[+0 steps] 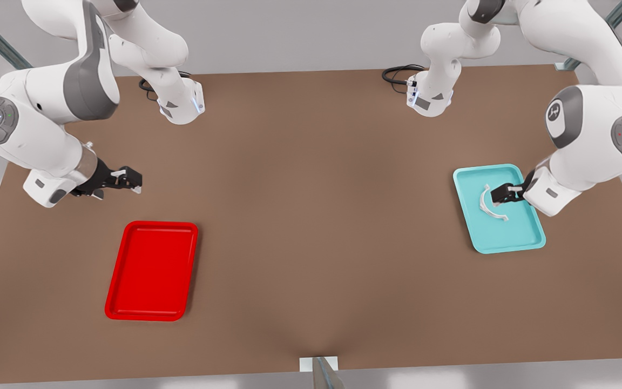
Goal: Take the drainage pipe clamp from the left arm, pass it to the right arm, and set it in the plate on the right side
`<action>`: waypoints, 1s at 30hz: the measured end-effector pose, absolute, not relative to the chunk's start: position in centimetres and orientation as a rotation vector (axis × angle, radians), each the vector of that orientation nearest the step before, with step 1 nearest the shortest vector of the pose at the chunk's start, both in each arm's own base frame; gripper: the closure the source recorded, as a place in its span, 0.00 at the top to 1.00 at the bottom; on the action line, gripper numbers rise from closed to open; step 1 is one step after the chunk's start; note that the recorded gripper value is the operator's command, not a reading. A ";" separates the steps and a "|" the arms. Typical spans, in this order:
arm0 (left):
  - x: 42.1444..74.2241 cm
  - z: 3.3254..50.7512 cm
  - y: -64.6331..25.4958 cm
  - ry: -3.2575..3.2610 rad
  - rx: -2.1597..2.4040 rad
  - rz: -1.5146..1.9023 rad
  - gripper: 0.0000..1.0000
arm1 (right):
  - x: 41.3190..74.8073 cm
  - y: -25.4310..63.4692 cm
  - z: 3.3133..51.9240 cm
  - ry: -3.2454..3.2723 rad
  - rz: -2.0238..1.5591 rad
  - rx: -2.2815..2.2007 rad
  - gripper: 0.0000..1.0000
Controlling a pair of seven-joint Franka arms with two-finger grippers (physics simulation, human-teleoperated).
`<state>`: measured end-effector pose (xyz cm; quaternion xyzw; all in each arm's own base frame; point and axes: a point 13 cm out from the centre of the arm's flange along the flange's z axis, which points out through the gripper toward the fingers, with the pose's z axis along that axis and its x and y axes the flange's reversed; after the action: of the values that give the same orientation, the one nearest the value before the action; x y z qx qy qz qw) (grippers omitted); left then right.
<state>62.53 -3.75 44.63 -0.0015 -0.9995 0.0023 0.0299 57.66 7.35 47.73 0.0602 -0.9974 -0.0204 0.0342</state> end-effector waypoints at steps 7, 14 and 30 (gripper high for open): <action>63.4 34.5 3.9 -2.956 0.389 -0.024 1.00 | 57.7 7.2 47.7 -3.065 -0.063 0.179 1.00; 55.6 21.3 5.9 -2.782 0.954 -0.065 1.00 | 57.6 7.4 47.6 -3.063 -0.064 0.185 1.00; 50.6 7.4 15.7 -2.521 1.858 -0.119 1.00 | 57.8 7.1 47.6 -3.066 -0.064 0.178 1.00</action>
<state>50.56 15.66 7.41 0.5928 -0.8045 -0.0381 0.0037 57.77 7.12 47.62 0.0580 -0.9975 -0.0208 0.0346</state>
